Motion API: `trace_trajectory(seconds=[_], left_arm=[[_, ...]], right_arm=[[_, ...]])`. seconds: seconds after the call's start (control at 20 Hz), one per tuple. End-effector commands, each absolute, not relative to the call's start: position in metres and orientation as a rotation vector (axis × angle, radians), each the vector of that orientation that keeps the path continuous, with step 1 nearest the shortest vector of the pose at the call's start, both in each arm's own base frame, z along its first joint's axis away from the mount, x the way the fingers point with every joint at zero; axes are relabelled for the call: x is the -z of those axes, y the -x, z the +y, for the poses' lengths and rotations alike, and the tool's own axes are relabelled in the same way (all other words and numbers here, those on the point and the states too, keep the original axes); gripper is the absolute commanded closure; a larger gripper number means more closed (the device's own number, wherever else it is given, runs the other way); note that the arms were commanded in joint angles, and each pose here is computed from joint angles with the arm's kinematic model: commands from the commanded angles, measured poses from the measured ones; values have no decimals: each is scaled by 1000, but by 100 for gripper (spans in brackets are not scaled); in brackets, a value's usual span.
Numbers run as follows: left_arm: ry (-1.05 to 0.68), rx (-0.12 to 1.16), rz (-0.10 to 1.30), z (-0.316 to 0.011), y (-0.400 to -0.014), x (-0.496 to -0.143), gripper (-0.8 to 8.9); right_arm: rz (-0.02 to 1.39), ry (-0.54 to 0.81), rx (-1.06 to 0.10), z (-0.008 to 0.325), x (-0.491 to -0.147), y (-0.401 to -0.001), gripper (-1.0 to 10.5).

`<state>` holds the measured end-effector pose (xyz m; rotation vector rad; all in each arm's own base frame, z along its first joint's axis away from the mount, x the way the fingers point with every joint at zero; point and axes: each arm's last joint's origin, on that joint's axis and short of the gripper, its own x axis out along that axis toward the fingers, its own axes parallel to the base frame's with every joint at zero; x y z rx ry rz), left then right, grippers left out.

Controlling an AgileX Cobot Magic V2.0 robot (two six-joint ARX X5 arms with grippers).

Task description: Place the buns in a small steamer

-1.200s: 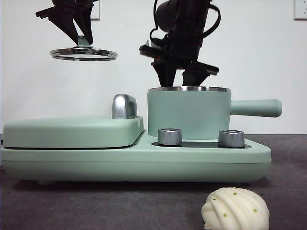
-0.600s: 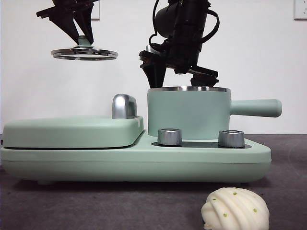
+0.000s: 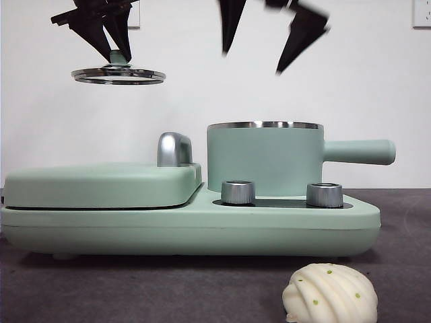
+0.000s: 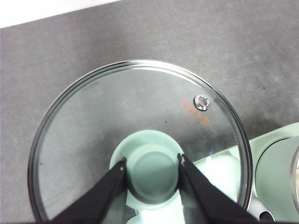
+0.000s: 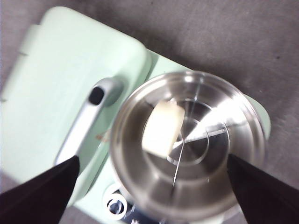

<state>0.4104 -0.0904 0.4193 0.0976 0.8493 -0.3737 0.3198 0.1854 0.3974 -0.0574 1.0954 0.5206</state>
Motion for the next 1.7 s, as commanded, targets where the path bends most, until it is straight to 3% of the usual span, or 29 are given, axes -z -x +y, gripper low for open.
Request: trace_trajectory(seconds=[0.05, 0.35, 0.7, 0.9, 1.3, 1.7], left_arm=[[-85, 376, 780, -91, -405, -434, 798], [-84, 385, 782, -96, -404, -434, 798], [-94, 410, 782, -107, -401, -433, 798], [-102, 428, 782, -114, -399, -433, 798], [-111, 449, 782, -123, -396, -433, 798], [-110, 450, 782, -123, -396, -433, 798]], right_arm=[[1136, 76, -521, 168, -413, -283, 417], [1149, 83, -532, 124, -411, -198, 365], [1286, 183, -589, 109, -355, -137, 366], [1420, 267, -598, 113, -313, -126, 366], [1265, 220, -721, 153, -230, -128, 366], [1334, 255, -703, 180, -184, -148, 421]])
